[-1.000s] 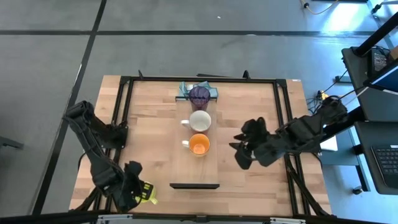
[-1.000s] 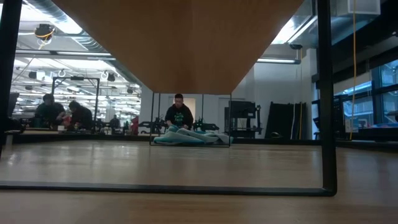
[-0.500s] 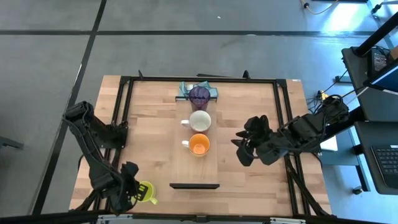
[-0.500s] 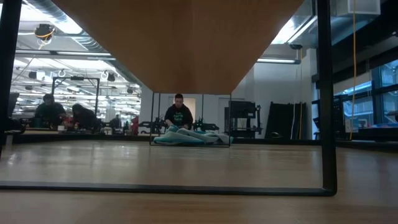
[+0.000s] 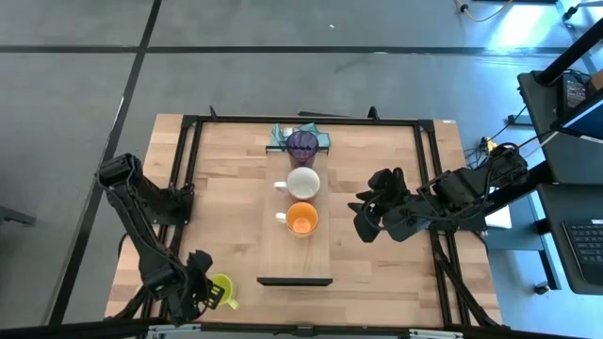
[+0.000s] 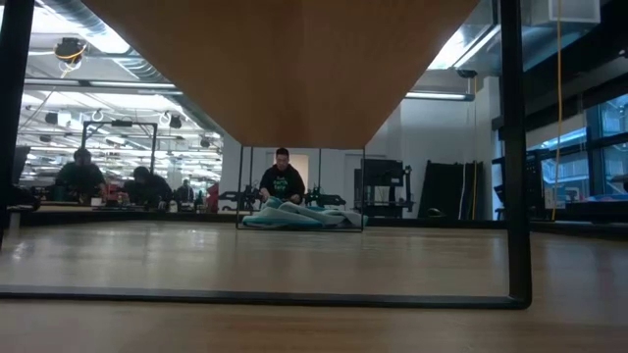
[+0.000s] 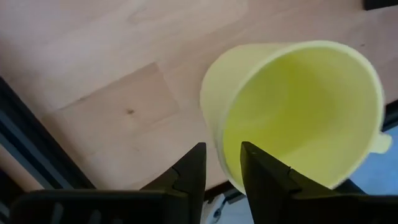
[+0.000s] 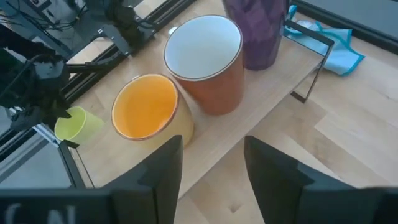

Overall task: Stack small to large cups/mugs on shelf
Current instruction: Put the light green cup on the shelf

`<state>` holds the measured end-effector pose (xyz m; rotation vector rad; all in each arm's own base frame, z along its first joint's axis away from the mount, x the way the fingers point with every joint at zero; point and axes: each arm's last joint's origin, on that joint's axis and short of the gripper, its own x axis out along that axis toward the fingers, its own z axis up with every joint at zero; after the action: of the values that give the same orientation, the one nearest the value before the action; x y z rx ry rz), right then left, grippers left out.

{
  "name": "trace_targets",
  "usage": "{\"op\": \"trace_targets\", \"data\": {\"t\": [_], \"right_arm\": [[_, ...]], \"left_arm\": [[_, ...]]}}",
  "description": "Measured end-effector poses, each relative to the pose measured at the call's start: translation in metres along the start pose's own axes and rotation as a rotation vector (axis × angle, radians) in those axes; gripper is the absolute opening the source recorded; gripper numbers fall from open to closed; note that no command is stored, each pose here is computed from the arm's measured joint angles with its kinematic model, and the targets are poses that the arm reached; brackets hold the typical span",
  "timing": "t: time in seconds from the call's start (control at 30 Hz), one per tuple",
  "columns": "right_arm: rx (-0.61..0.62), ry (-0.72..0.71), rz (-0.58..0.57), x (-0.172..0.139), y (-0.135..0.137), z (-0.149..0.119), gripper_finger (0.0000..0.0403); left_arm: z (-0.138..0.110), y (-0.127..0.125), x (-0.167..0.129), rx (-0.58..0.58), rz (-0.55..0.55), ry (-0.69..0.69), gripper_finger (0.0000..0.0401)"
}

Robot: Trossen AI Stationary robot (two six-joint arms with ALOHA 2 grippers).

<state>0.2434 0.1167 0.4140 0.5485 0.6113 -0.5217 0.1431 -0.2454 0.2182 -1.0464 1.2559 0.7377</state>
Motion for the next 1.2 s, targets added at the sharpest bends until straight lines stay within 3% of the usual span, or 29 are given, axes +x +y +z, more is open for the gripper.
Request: {"op": "trace_targets", "data": {"t": [0.23,0.47,0.73,0.9,1.2], "right_arm": [[0.033,-0.004,-0.009,0.002,-0.001,0.002,0.0174],[0.049,-0.012,-0.027,0.006,-0.004,0.007,0.0174],[0.057,-0.016,-0.036,0.008,-0.006,0.010,0.0174],[0.062,-0.016,-0.036,0.008,-0.006,0.010,0.0174],[0.099,0.006,-0.042,0.009,-0.008,0.010,0.0174]], "left_arm": [[0.000,0.000,0.001,0.033,0.003,0.000,0.0094],[0.001,0.001,0.000,0.158,0.001,-0.023,0.0091],[0.009,0.000,0.001,0.330,0.038,-0.049,0.0030],[0.016,0.001,0.001,0.540,0.085,-0.069,0.0010],[0.033,-0.010,0.002,1.093,0.108,-0.091,0.0006]]}}
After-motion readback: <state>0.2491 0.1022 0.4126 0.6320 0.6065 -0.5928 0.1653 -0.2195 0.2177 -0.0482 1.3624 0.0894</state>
